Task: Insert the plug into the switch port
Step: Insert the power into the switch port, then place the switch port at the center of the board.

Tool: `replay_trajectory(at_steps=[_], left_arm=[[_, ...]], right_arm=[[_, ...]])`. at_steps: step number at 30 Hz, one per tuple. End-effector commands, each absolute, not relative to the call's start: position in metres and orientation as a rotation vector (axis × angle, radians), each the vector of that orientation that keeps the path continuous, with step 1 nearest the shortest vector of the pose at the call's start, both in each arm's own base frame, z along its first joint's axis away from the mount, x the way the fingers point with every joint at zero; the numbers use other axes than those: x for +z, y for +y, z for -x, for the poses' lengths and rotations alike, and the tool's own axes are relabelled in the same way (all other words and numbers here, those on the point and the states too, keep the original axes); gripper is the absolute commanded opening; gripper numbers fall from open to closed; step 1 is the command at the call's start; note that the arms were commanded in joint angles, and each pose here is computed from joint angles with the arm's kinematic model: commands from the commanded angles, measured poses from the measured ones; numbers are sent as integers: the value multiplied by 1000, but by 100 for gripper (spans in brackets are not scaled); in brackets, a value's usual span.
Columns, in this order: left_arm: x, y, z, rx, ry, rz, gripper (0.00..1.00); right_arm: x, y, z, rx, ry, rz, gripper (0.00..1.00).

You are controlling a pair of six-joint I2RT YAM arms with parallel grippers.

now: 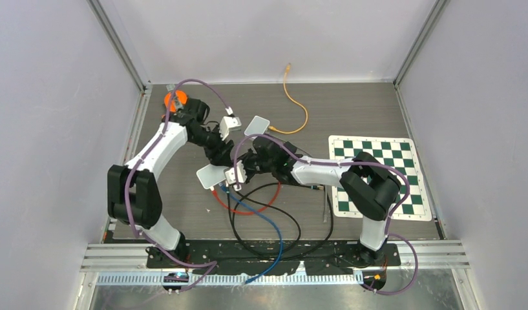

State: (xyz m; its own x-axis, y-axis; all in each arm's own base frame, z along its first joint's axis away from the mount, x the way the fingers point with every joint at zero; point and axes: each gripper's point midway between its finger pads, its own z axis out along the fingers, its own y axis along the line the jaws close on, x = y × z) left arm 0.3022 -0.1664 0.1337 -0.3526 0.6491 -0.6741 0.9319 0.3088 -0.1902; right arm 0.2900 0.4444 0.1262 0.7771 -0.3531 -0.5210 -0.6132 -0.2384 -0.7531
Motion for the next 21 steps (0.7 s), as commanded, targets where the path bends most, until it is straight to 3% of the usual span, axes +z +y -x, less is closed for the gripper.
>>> replay_trajectory(at_steps=[1,13,21], left_arm=[[180,-181,-326,-712,1872,-1332,62],[204,-152,-356,-523,1880,-1095,66],[213,-104,-390,-226,1999,-661,66]], right_arm=[[171,461,-285,335,626,1691,5],[161,417,-342,276,777,1611,5],[141,409,-395,180,933,1614,5]])
